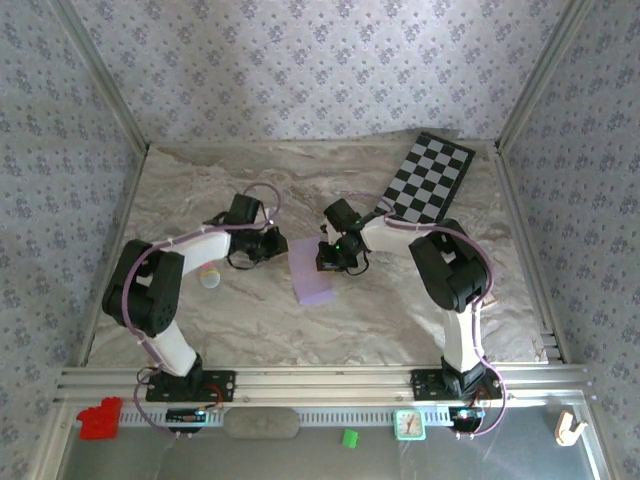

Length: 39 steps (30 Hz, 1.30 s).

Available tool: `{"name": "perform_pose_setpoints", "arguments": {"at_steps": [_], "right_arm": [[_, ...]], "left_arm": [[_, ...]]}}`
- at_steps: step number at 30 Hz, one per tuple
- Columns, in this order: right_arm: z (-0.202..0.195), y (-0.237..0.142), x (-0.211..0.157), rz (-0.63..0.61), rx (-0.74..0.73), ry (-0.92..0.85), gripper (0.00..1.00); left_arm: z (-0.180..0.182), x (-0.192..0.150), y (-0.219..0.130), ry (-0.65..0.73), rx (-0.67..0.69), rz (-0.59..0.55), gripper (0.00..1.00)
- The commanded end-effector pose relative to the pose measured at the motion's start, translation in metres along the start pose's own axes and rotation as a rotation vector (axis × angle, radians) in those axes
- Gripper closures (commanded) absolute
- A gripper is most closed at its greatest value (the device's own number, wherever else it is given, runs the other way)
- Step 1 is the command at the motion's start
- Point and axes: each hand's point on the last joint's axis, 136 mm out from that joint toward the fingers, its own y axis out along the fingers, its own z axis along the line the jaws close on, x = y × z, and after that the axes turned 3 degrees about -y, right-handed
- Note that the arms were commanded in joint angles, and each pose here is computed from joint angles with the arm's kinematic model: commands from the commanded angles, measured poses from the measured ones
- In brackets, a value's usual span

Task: Fold a paper plane with a square sheet of paper (pick it up from the middle)
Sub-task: First fold the square sheet of paper in half at the center of the table.

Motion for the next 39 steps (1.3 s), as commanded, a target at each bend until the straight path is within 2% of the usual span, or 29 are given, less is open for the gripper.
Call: {"name": "perform_pose_setpoints", "arguments": {"at_steps": [1, 5, 16, 22, 25, 28, 33, 39], "right_arm": [[-0.091, 0.04, -0.081, 0.214, -0.331, 0.158, 0.88], [-0.088, 0.041, -0.082, 0.205, -0.332, 0.162, 0.88], [-0.089, 0.04, -0.082, 0.206, -0.34, 0.16, 0.88], [-0.093, 0.04, -0.084, 0.201, -0.342, 0.163, 0.88], [-0.095, 0.041, -0.085, 0.194, -0.348, 0.189, 0.88], [-0.096, 0.041, -0.085, 0.189, -0.348, 0.195, 0.88], [-0.096, 0.039, -0.083, 0.178, -0.345, 0.197, 0.89], [-0.095, 0.04, -0.081, 0.172, -0.34, 0.198, 0.89]], "left_arm": [[-0.015, -0.017, 0.005, -0.088, -0.092, 0.022, 0.88], [-0.02, -0.036, 0.011, -0.115, -0.106, 0.078, 0.88], [-0.005, -0.068, 0.031, -0.106, 0.01, 0.222, 0.89], [0.043, -0.09, 0.022, -0.032, 0.168, 0.25, 0.9], [0.057, -0.096, 0.013, -0.017, 0.191, 0.258, 0.9], [0.046, -0.09, 0.001, -0.011, 0.169, 0.229, 0.9], [-0.004, -0.067, -0.023, 0.015, 0.027, 0.107, 0.9], [-0.025, -0.065, -0.01, -0.041, -0.071, 0.106, 0.89]]}}
